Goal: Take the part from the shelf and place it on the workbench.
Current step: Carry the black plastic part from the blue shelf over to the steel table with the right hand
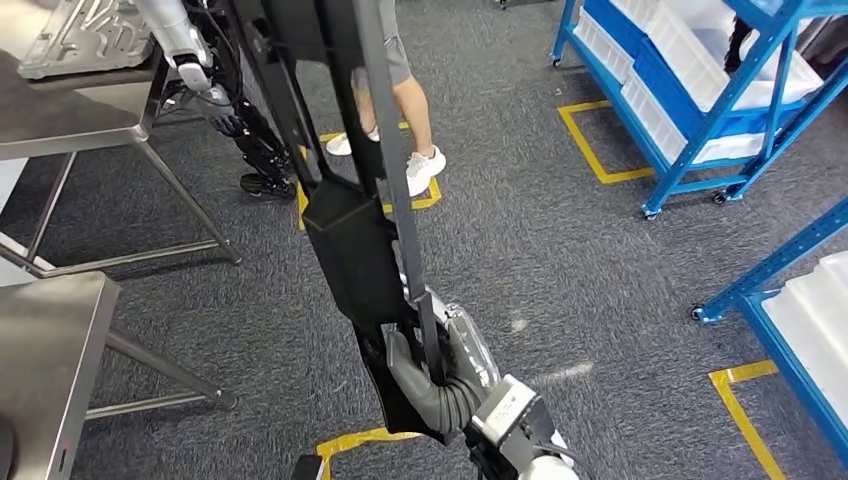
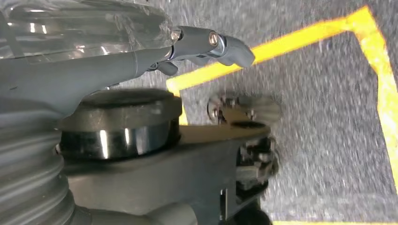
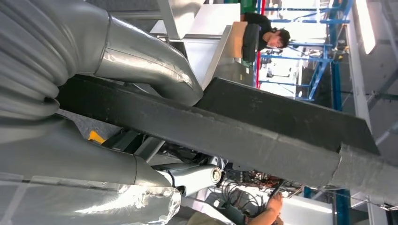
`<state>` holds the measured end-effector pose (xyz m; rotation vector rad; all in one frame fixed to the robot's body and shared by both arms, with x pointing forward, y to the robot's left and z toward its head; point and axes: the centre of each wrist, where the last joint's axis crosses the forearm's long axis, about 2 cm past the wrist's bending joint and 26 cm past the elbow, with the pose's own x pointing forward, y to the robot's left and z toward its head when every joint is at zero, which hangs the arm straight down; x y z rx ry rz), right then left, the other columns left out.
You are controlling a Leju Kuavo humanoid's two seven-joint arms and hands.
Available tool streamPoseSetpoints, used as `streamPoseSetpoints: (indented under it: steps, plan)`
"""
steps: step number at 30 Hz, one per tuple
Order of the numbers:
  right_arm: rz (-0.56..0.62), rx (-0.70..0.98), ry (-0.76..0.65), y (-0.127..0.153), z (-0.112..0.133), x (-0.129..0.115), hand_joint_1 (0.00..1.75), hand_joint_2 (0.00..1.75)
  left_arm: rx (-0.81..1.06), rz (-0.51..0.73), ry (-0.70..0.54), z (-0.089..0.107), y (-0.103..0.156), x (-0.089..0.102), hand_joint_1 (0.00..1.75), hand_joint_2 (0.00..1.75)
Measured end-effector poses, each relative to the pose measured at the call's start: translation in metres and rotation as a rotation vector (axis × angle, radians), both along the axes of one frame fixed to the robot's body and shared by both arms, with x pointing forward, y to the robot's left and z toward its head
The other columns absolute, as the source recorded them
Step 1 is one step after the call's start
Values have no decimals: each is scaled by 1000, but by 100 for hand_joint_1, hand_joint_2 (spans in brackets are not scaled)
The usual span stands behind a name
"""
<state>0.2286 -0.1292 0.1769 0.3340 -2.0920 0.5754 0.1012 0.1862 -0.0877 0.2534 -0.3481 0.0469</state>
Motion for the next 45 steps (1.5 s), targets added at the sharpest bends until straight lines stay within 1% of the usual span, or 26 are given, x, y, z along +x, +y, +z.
streamPoseSetpoints:
  steps: [15,30,41,45]
  plan:
    - [-1,8,0,2,0,-1,175,175,-4,1,-3,1,1,5,0,175]
    - [-75,-2,-22,-6,1,3,175,175,-10,12,2,1,1,6,0,175]
    - [-88,-7,-46,-8,5,4,175,175,-12,10,8,0,2,4,0,175]
    - [-87,-6,-50,-8,7,3,175,175,-11,12,3,1,2,7,0,175]
